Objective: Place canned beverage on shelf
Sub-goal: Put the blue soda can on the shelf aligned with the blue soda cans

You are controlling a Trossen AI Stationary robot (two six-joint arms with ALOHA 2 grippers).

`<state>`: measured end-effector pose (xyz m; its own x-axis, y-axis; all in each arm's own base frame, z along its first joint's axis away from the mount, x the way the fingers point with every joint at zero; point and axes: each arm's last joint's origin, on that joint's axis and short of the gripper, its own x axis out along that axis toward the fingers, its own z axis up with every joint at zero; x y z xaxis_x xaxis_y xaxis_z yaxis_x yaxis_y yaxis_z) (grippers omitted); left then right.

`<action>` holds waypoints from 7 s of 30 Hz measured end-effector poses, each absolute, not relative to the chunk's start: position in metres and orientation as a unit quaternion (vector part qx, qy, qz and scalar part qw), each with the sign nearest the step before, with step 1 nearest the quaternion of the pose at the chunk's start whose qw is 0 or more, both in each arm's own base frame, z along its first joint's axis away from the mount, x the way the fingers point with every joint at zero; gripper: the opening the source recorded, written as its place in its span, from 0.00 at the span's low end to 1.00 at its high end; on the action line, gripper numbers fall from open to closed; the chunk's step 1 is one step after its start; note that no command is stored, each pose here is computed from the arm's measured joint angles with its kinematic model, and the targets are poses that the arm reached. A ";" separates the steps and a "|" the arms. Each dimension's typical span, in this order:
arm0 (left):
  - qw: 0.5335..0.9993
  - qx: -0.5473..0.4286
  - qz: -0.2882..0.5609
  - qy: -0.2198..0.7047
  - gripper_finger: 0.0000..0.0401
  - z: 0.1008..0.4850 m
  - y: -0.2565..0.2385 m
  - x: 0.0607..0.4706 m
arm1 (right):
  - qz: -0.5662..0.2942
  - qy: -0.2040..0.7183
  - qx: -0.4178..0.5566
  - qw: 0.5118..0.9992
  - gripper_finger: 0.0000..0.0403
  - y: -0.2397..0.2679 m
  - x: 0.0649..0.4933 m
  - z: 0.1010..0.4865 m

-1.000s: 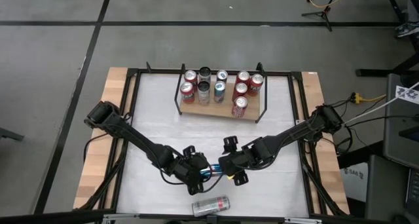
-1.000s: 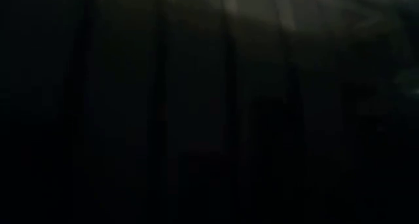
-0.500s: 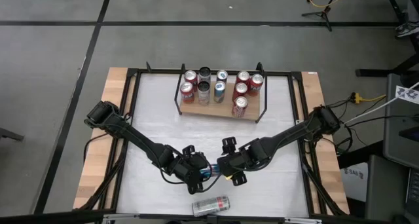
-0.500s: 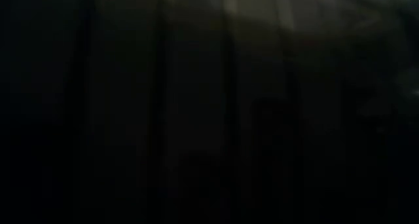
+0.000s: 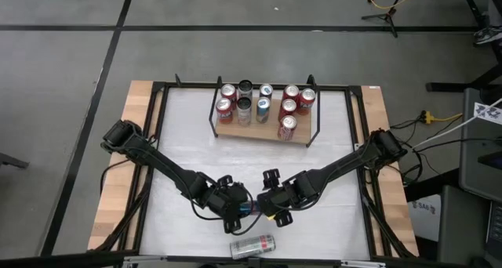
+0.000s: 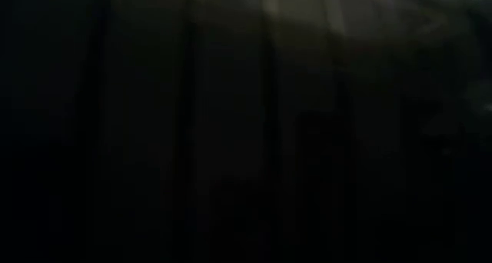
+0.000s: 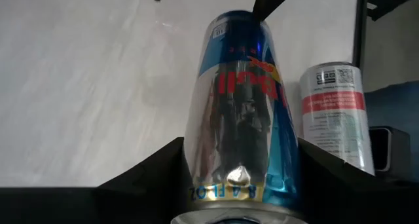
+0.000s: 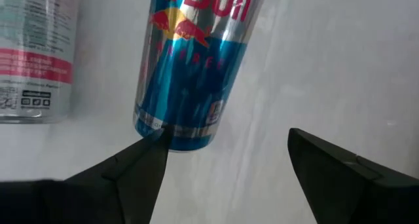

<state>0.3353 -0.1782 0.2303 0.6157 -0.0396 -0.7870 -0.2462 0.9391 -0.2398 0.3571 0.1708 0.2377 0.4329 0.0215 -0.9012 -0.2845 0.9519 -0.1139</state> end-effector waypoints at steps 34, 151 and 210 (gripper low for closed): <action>0.534 -0.347 0.139 0.758 0.56 0.243 -0.113 0.282 | 0.070 0.578 -0.163 0.796 0.76 0.162 0.344 0.276; 0.582 -0.154 0.110 0.791 0.73 0.242 -0.172 0.239 | 0.069 0.578 -0.165 0.796 0.76 0.162 0.344 0.276; 0.577 -0.310 0.287 0.699 0.54 0.251 -0.151 0.264 | 0.044 0.554 -0.160 0.816 0.76 0.156 0.300 0.326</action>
<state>0.2639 -0.1507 0.2515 -0.1432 -0.1017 -0.9845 -0.7642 0.6435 0.0447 0.3001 0.1561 0.3257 0.3818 -0.1046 -0.9183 -0.2495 0.9450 -0.2114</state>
